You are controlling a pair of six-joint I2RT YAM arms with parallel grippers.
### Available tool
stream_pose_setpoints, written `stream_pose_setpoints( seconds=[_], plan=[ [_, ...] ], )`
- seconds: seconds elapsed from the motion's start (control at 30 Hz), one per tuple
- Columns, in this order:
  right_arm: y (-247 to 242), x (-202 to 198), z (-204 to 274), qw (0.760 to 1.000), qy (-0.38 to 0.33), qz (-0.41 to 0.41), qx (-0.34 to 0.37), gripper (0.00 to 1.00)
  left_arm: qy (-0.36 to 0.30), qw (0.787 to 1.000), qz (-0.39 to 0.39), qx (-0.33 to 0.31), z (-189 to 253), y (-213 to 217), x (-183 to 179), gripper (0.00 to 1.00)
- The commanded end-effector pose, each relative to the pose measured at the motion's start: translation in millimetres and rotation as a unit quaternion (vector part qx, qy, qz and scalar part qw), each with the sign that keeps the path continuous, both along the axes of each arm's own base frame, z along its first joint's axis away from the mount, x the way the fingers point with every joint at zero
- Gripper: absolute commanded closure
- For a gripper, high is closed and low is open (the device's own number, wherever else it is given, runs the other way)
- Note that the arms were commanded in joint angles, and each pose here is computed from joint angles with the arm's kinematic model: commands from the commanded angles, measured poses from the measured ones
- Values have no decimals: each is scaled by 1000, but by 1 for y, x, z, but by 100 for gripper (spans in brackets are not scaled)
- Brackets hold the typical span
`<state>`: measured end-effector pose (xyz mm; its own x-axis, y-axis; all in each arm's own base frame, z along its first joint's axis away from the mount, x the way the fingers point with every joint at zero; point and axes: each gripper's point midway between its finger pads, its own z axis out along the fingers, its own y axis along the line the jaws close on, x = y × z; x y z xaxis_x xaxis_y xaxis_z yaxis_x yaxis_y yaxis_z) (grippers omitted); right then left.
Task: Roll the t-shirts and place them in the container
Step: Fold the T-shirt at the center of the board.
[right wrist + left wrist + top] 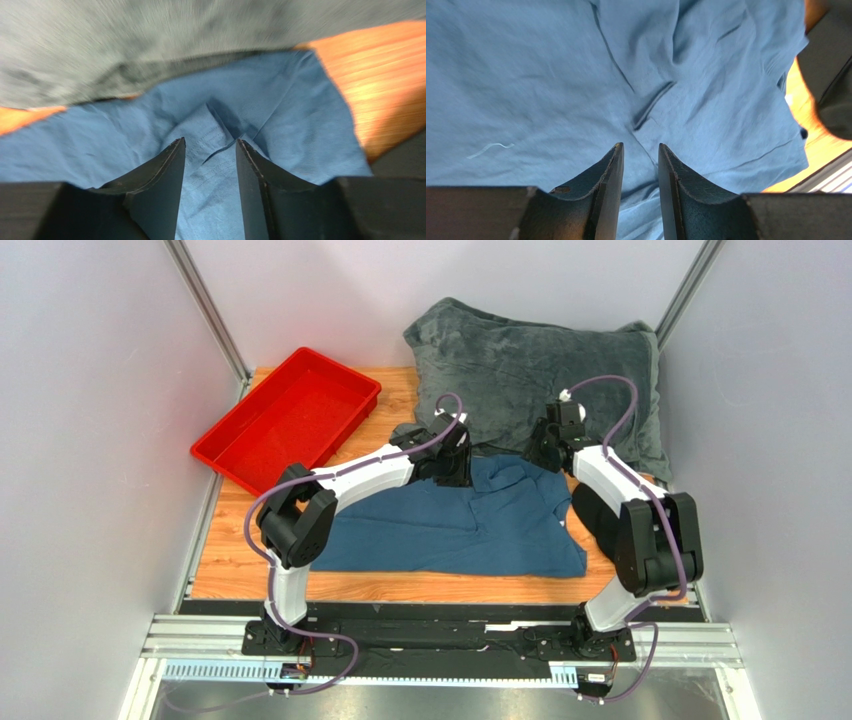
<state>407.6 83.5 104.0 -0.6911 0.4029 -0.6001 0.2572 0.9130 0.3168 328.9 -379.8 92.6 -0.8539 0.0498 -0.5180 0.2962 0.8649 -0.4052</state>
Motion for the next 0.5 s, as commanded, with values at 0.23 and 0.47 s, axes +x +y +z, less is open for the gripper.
stream_pose_setpoints(
  seconds=[0.23,0.47],
  plan=[
    [20,1,-37,998,34,29,-35,49,-41,982,175,57,32,126,30,59],
    [19,2,-45,998,39,31,-43,65,-44,920,344,184,22,250,31,61]
  ],
)
